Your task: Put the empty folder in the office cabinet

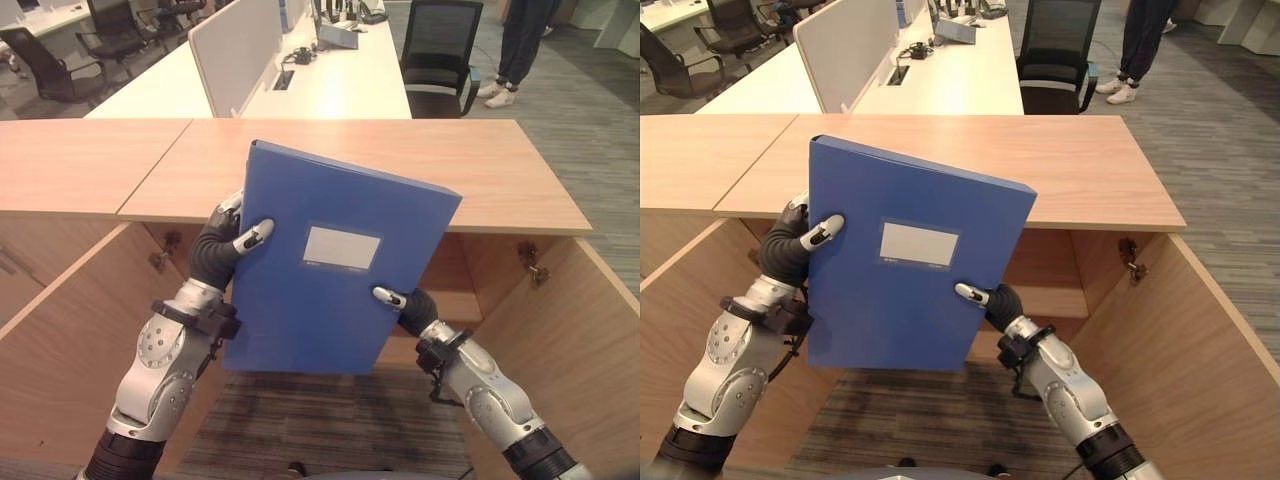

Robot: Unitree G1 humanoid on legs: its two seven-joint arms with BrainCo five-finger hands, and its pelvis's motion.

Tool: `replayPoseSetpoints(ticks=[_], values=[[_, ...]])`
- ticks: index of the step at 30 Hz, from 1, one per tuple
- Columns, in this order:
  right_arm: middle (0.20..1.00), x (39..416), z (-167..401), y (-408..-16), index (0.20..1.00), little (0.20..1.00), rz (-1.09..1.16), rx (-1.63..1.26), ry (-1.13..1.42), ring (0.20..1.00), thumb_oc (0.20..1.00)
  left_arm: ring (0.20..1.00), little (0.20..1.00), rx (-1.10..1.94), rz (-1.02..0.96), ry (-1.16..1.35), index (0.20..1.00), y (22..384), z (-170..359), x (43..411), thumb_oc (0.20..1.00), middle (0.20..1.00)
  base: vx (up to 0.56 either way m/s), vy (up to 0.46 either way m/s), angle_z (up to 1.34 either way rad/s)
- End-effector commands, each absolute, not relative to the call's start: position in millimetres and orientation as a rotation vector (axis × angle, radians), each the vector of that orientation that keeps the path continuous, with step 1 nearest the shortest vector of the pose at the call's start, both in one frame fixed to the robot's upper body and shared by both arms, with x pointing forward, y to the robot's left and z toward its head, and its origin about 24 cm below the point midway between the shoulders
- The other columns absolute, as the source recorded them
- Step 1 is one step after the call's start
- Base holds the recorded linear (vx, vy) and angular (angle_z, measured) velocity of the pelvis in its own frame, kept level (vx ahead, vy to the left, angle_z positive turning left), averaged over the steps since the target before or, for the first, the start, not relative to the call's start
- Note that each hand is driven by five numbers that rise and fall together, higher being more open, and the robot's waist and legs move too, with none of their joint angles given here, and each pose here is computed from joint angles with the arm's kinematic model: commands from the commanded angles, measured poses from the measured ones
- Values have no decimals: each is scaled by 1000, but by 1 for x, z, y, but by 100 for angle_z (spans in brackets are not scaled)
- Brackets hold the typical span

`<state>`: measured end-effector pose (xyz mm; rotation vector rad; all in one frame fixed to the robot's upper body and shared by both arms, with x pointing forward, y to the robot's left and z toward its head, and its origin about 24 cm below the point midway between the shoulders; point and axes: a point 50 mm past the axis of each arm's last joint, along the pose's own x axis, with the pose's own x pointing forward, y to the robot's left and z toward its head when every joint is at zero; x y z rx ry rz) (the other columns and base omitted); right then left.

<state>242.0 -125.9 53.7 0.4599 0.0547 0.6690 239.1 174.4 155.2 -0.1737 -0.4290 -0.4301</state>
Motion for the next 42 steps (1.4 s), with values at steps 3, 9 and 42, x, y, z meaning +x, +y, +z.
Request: replayPoseSetpoints(ticks=[3, 9, 42], values=[[200, 244, 89, -87, 200, 200, 888, 572, -83, 200, 200, 200, 200, -284, -665, -528, 200, 140, 174, 237, 200, 200, 0, 0, 0], [200, 242, 91, -90, 200, 200, 905, 556, -88, 200, 200, 200, 200, -280, -654, -522, 200, 144, 171, 236, 200, 200, 6, 1, 0], [200, 210, -37, -205, 200, 200, 494, -327, 422, 200, 200, 1000, 1000, -231, -330, 494, 1000, 257, -43, 140, 1000, 1000, 2, 6, 3]])
